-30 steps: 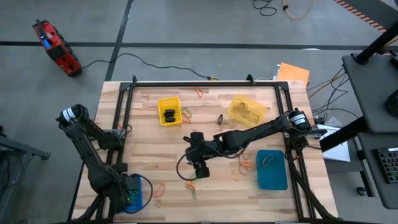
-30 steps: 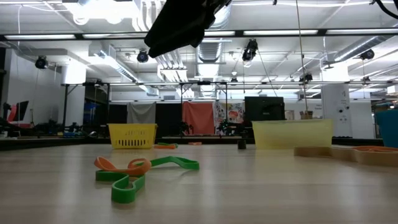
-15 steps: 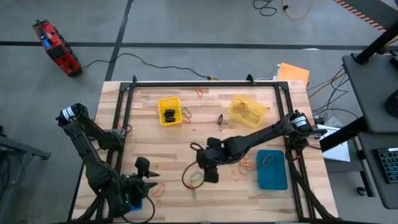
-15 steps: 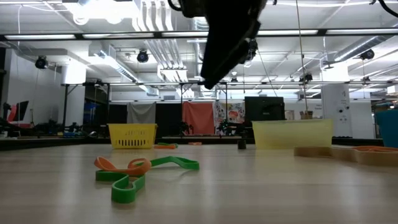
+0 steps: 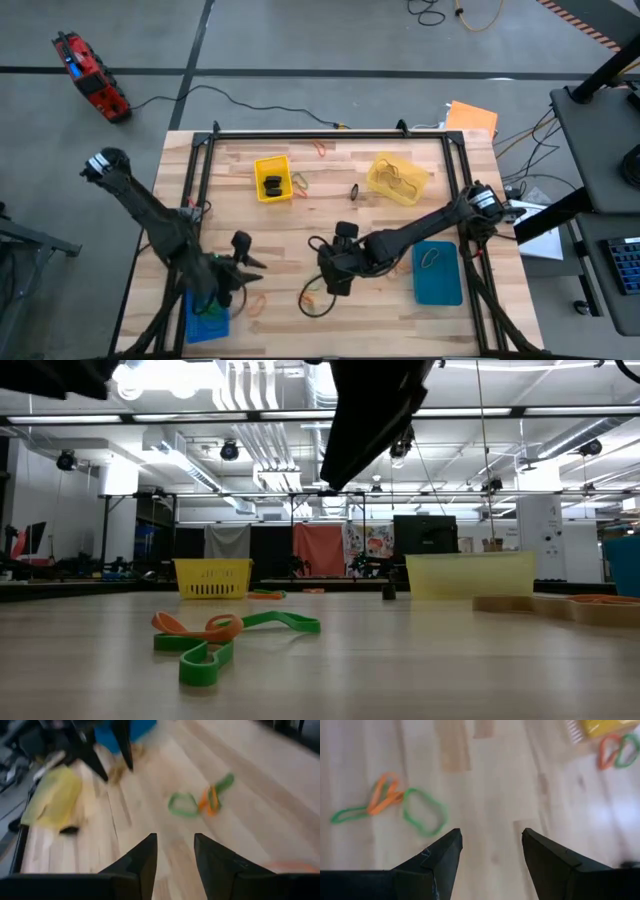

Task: Sort rubber bands into baskets
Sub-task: Put the orange rubber band into the right blue bin

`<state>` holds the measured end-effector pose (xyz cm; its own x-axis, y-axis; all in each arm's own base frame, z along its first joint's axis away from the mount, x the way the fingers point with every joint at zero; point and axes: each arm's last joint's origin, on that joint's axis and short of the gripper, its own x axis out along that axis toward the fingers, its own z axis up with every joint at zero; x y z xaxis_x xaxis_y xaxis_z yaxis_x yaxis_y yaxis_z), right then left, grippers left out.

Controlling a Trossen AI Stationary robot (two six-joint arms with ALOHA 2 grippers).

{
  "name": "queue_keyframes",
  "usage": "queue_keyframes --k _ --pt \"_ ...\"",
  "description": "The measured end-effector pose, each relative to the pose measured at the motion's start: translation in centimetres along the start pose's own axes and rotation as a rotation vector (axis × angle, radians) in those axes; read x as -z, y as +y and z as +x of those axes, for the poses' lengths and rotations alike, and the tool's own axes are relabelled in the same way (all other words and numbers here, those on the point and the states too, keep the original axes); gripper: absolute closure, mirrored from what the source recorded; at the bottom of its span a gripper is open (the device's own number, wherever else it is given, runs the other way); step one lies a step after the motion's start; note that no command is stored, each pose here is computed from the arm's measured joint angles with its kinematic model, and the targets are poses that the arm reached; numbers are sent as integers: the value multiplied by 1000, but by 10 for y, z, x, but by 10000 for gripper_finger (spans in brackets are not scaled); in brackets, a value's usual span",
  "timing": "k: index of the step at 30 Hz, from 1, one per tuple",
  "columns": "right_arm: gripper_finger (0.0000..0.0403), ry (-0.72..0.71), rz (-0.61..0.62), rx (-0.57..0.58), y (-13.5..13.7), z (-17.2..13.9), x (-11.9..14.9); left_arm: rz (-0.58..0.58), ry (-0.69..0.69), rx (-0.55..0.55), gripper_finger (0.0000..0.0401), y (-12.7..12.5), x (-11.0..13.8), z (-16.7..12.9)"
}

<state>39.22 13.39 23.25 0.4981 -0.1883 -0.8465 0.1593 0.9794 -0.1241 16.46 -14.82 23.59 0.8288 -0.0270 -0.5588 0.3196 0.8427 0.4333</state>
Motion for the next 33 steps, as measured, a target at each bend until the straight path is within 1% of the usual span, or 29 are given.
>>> queue_keyframes --k 2,5,8,11,14,16,19,22,24,26,29,33 --pt "200 -13 -5 18 -9 3 -5 -23 -47 -15 292 13 7 1" --pt "200 -40 -8 36 -30 10 -17 -38 -48 -62 296 31 20 5" --pt "200 -58 -33 58 -59 18 -29 -44 -21 -119 297 45 32 8" --pt "200 -89 -26 40 -93 28 -41 -53 0 -159 297 53 41 9" --pt "200 -141 35 72 -128 37 -50 -77 21 -229 297 60 46 9" --pt "200 -176 103 95 -148 42 -54 -108 33 -275 297 62 48 9" --pt "200 -189 187 118 -168 51 -55 -136 42 -290 297 61 50 10" --pt "200 -156 254 131 -176 65 -51 -177 39 -291 297 61 51 10" --pt "200 -121 262 134 -176 74 -46 -207 36 -293 297 60 52 10" --pt "200 -109 248 134 -173 79 -44 -224 40 -292 297 60 54 11" --pt "200 -82 203 125 -162 83 -41 -235 38 -295 297 60 53 11" --pt "200 -43 150 105 -143 85 -32 -214 44 -311 298 60 54 11"
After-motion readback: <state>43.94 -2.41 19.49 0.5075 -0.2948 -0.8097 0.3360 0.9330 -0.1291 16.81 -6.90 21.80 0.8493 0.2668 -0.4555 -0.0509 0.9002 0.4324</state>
